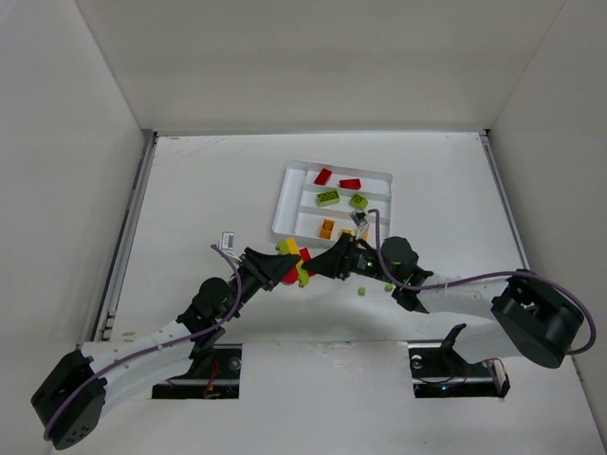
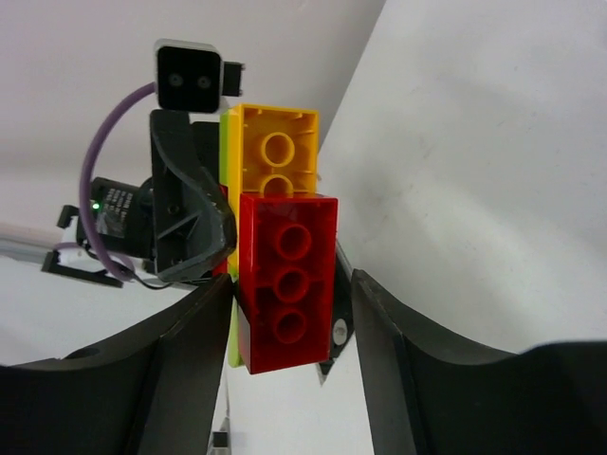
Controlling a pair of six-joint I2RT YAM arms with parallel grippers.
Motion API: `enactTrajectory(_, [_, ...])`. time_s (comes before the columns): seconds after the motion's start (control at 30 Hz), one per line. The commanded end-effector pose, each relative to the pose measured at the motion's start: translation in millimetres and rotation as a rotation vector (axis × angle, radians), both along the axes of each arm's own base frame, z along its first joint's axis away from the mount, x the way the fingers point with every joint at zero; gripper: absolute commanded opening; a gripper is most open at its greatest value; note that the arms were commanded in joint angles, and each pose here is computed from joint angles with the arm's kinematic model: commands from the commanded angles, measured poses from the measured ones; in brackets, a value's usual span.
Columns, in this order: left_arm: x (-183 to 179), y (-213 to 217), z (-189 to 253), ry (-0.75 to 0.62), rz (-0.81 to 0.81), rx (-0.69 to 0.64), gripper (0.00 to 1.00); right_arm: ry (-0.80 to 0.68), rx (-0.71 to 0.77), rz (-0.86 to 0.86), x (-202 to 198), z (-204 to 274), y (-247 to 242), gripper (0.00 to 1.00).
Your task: Sort the legos into containers by color
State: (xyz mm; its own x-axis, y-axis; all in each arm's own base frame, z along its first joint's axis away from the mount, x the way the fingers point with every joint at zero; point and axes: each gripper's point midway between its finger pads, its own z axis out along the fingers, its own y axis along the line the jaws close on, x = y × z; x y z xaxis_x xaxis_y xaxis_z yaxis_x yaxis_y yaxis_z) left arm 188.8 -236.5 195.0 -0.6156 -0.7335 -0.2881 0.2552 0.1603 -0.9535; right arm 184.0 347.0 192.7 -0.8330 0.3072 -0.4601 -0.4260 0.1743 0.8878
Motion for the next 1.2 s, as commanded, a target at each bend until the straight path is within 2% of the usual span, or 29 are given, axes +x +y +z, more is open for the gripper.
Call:
enactTrajectory(0.0, [-7,3,16,-0.047,-0.021,-0.094,0.15,-0.044,0.104,0.035,-7,22,1,0.56])
enactTrajectory(0.13, [-7,3,11,-0.038,-0.024,-0.085,0.15,-0.039,0.126,0.027,-6,23,-3,0.57])
enactTrajectory(0.27, [-8,4,11,-0.039,-0.023,-0.087,0.15,-0.027,0.115,0.019,-5,16,-6,0.68])
enactTrajectory(0.57, [-7,2,6,-0.027,-0.025,-0.072,0.15,-0.042,0.134,0.002,-2,21,-13,0.70])
enactTrajectory(0.7, [-7,2,7,-0.028,-0.024,-0.075,0.15,-0.048,0.138,0.013,-2,23,-12,0.65])
enactTrajectory(0.97, [-7,1,6,-0.025,-0.027,-0.072,0.15,-0.048,0.178,0.020,-2,31,-11,0.45])
enactTrajectory(1.17, [-7,4,0,-0.020,-0.021,-0.067,0.15,-0.043,0.201,-0.003,3,31,-20,0.38])
